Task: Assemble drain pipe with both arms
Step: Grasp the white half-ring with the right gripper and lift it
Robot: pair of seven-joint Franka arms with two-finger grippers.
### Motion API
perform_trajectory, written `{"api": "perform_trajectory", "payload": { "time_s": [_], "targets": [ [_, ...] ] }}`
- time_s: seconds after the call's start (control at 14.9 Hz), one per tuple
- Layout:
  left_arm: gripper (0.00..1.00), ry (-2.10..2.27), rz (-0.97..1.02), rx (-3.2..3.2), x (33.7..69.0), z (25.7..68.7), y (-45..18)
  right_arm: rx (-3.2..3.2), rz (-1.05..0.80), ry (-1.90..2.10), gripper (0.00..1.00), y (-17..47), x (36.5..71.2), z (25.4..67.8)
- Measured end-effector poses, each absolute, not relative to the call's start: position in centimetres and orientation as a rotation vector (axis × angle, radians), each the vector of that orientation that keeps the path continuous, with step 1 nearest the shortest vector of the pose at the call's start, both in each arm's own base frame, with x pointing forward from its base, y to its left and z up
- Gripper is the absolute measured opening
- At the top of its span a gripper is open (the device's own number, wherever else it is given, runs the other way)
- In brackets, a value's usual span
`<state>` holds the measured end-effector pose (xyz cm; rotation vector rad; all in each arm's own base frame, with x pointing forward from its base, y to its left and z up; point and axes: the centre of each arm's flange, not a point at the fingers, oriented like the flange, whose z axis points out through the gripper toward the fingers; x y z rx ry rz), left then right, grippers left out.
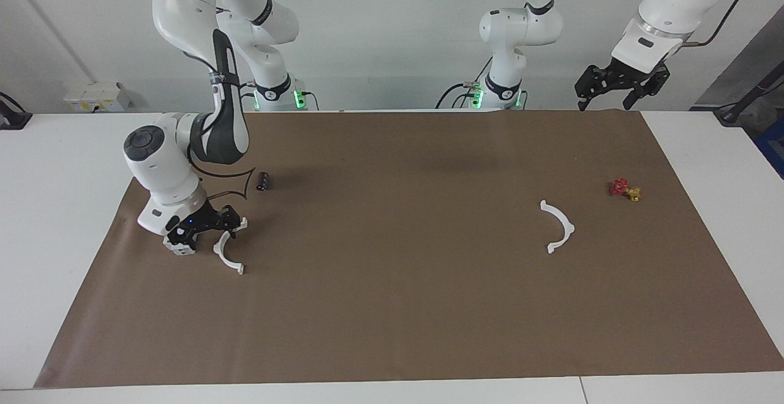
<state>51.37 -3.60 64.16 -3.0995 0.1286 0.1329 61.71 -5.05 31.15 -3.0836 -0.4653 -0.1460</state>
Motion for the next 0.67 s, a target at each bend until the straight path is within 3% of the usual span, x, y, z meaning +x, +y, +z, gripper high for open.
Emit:
{"api": "perform_trajectory", "payload": {
  "time_s": [0.2, 0.27, 0.67],
  "targets": [
    [1.0, 0.129, 0.133, -3.099, 51.4, 64.2, -3.6, -3.069, -0.15, -0.491, 0.98, -5.4, 61.6, 28.7],
    [1.0, 0.129, 0.133, -3.099, 51.4, 64.2, -3.6, -3.068, -0.142, -0.506, 0.92, -5.4, 61.5, 28.1],
    [1.0, 0.132, 0.132, -3.099, 51.4, 64.2, -3.7, -3.069, -0.171, -0.507, 0.28, -5.4, 61.9, 28.6]
  ]
}}
